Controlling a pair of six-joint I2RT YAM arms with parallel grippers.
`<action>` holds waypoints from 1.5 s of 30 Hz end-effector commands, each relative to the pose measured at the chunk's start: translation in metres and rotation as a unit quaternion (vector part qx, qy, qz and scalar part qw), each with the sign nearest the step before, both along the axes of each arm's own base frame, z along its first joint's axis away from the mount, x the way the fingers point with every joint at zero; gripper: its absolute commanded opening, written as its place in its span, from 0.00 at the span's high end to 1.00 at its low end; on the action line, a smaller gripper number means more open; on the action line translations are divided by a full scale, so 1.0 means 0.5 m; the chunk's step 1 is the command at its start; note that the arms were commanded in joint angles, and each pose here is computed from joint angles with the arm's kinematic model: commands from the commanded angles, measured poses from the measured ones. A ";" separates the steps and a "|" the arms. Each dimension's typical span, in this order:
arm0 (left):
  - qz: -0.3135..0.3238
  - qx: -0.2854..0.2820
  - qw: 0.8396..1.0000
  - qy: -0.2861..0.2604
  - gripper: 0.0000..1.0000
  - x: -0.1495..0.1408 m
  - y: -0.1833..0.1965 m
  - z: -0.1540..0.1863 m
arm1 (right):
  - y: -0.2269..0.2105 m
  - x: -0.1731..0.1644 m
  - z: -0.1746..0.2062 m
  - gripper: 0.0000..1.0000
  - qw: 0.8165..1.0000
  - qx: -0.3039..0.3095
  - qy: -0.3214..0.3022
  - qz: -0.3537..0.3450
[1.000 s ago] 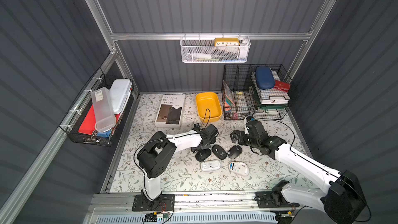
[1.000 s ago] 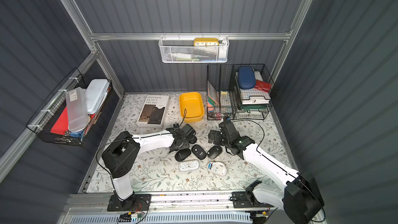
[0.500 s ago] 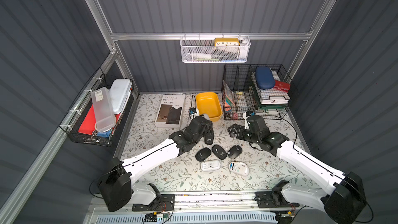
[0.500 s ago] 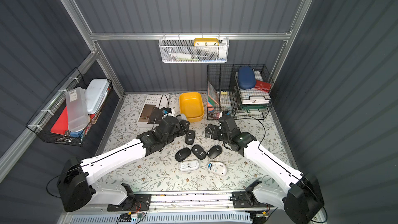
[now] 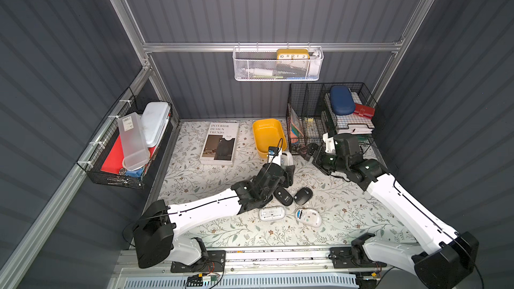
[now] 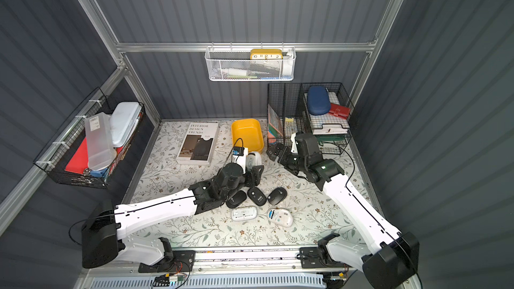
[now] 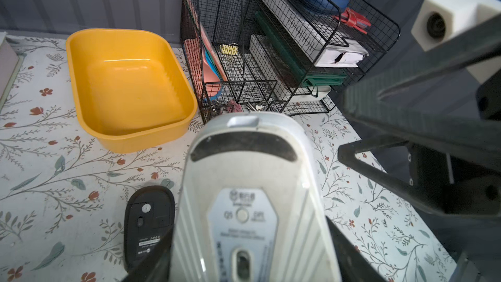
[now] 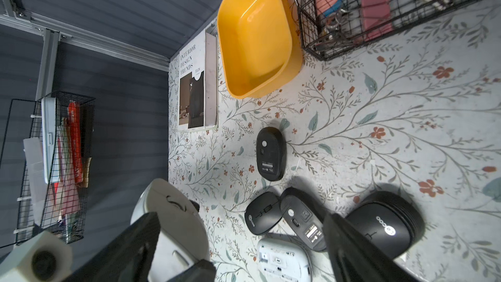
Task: Put the mouse in the storage box
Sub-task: Pick up the mouse from the center of the board.
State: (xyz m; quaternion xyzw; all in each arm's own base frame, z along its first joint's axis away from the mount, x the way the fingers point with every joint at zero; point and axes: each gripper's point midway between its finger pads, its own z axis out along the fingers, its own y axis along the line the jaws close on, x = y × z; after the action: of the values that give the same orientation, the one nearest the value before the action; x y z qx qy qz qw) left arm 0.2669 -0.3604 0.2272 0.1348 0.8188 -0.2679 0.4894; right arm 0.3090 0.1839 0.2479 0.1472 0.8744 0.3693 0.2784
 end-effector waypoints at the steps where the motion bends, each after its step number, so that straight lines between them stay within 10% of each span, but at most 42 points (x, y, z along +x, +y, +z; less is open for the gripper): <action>1: -0.002 0.022 0.999 -0.042 0.47 0.008 -0.024 0.022 | 0.029 -0.025 0.013 0.02 0.998 0.034 0.017 0.044; 17: -0.034 0.072 0.996 -0.050 0.47 -0.039 -0.087 -0.012 | 0.074 -0.055 -0.049 0.22 0.987 0.024 0.045 0.153; 25: -0.009 0.072 0.996 -0.051 0.48 -0.032 -0.076 -0.012 | 0.085 -0.066 -0.063 0.48 0.983 0.035 0.061 0.167; 38: -0.003 0.053 0.997 -0.054 0.48 -0.030 -0.076 0.005 | 0.114 -0.081 -0.086 0.47 0.978 0.035 0.074 0.194; 45: -0.001 0.046 0.998 -0.049 0.45 -0.032 -0.074 0.004 | 0.111 -0.064 -0.078 0.74 0.982 0.031 0.058 0.176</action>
State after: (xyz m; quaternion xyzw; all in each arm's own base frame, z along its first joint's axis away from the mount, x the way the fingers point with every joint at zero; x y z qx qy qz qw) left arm 0.2501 -0.3901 0.2083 0.1713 0.8235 -0.2083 0.4991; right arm 0.2911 0.2313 0.2175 0.0119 0.8839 0.4277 0.1890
